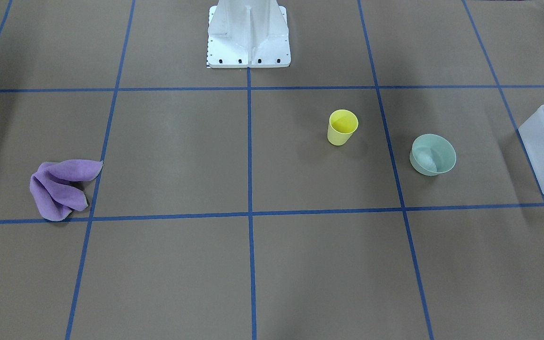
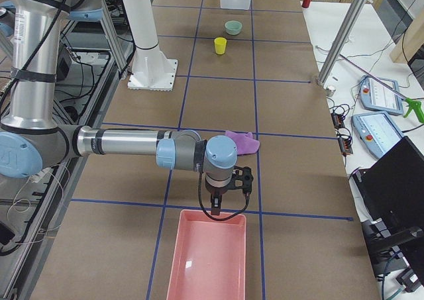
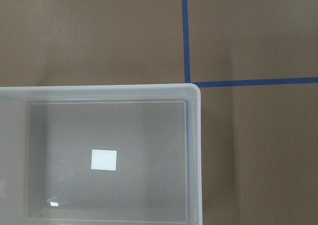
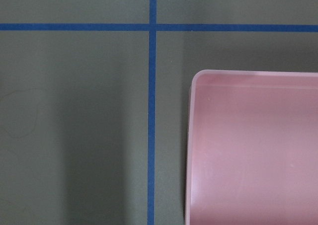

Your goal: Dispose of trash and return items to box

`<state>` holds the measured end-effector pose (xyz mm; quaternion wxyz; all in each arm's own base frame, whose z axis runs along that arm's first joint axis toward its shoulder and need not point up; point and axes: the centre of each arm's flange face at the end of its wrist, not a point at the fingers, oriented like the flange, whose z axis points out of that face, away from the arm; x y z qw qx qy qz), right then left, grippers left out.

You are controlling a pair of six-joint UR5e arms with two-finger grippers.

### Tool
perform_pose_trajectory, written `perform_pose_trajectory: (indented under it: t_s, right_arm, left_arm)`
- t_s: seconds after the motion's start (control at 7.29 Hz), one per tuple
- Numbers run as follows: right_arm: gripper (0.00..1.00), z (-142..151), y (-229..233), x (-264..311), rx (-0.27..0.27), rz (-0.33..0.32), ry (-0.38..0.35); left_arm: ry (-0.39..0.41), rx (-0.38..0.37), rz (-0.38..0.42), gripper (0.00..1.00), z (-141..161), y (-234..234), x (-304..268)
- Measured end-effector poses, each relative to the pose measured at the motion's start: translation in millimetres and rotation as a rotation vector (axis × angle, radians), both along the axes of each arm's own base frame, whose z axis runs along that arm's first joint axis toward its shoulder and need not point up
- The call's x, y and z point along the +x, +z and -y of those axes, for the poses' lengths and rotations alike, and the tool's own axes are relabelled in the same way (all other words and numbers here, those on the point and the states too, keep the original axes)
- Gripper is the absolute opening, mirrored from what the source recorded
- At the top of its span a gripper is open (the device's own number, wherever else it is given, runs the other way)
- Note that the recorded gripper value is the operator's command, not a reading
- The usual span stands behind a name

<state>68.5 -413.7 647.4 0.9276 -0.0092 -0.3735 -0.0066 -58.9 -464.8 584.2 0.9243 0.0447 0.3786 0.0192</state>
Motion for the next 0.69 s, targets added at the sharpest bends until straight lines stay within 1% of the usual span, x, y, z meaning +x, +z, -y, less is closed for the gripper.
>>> perform_pose_trajectory:
  t_s: [0.14,0.27,0.41,0.55,0.69]
  right_arm:
    - [1.0,0,-1,0,0.004,-0.001,-0.002]
    - [1.0,1,-2,0,0.007,-0.001,-0.003]
    - [1.0,2,-4,0,0.011,-0.001,-0.002]
    - [1.0,2,-5,0,0.012,-0.001,-0.003]
    - [1.0,1,-4,0,0.012,-0.001,-0.003]
  left_arm:
    - [0.027,0.002,-0.024,0.98,7,-12,29]
    - [0.033,-0.005,-0.037,0.98,15,-30,61]
    - [0.015,-0.038,-0.051,0.98,22,-55,98]
    - [-0.002,-0.086,-0.063,0.98,25,-78,138]
    - [-0.02,-0.128,-0.057,0.98,29,-102,182]
